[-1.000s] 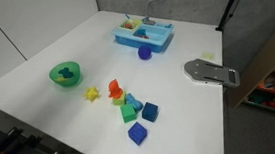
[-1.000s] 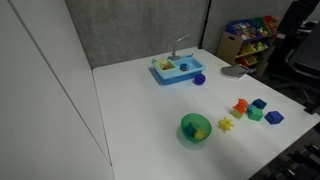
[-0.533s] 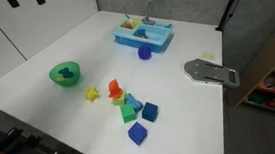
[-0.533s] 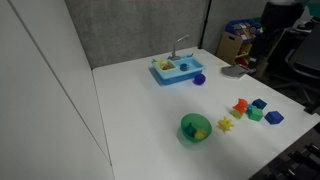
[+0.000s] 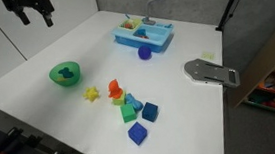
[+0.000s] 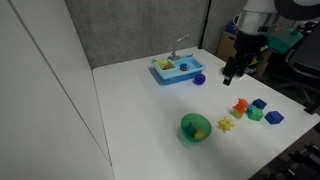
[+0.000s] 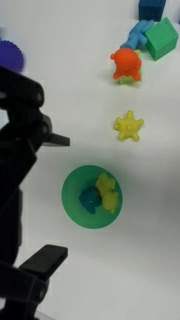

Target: Remove the green toy from the green bowl and put it on the table

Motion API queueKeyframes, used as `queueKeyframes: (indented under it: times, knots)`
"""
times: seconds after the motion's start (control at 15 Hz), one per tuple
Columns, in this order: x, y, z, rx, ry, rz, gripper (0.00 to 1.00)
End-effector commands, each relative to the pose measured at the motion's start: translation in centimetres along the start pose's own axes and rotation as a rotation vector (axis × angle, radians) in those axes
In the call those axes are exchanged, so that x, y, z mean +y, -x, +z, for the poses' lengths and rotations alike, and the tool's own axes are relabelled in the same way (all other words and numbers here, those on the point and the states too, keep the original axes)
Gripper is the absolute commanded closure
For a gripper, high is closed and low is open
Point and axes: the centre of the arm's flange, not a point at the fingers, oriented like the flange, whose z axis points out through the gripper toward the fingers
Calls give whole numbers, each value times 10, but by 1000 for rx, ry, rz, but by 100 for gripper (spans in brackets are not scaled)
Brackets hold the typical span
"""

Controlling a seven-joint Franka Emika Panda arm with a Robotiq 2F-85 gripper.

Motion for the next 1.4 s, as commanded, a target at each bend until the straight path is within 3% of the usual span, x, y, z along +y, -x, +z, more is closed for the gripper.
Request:
queueKeyframes:
  times: [0.0,0.53,1.33]
  knots:
    - [-6,-15,30,22,-8,20,0]
    - [-12,-31,101,-11,-27,55,0]
    - [-18,-22,122,-39,-19,30,0]
